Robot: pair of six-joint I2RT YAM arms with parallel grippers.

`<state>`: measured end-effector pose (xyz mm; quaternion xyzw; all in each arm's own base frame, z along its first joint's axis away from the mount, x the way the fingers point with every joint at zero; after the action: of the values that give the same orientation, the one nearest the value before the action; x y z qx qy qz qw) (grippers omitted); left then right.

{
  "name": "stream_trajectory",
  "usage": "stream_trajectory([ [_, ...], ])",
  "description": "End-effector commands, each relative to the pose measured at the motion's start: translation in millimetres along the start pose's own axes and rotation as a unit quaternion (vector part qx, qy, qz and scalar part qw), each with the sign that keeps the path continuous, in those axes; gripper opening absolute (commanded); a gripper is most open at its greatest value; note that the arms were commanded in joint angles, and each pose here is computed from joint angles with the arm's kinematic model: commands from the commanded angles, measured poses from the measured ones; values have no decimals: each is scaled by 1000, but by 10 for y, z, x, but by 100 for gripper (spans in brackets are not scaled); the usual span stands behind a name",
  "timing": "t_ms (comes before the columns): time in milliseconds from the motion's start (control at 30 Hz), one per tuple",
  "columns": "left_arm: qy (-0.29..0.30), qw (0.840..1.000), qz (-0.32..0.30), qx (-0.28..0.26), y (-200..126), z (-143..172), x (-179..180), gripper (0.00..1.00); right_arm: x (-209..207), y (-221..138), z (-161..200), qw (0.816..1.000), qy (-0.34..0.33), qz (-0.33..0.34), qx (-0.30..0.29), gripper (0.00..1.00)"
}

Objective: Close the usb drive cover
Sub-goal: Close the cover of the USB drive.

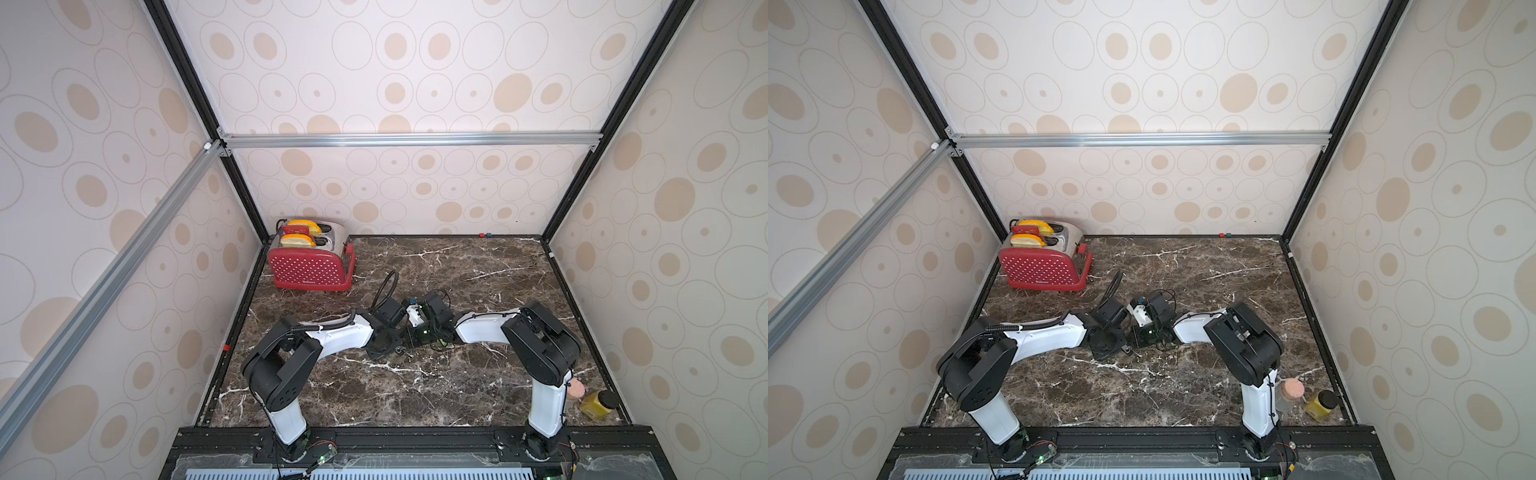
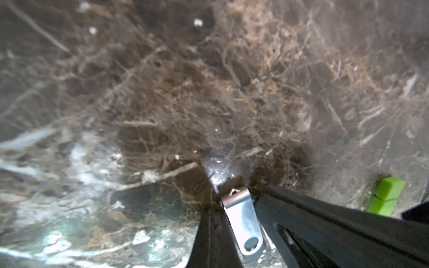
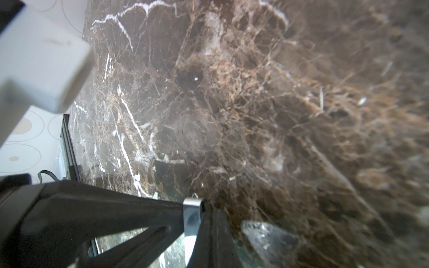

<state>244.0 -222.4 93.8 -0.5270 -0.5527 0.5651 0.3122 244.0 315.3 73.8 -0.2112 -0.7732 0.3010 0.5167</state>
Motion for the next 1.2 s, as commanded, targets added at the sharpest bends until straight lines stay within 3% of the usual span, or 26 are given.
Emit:
stream_trajectory([
  [0,3,1000,-17,-19,-58,-72,-6,0,-247,76,404,995,47,52,72,0],
  [567,22,999,0,-47,-287,-171,24,0,-314,-145,292,992,43,104,56,0],
  [1167,18,1000,5,-25,-135,-57,130,0,-235,-5,356,993,46,83,68,0],
])
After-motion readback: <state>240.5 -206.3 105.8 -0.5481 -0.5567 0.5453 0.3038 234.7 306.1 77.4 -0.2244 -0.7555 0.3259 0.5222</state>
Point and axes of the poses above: each gripper's point midway between its finger pads, its own y axis out along the fingers, its own x axis along the line the jaws close on, z = x × y, the point moved 8 cm from there along -y, back along the fingers, and after that the axes turned 10 degrees about y, right-handed, at the moved point
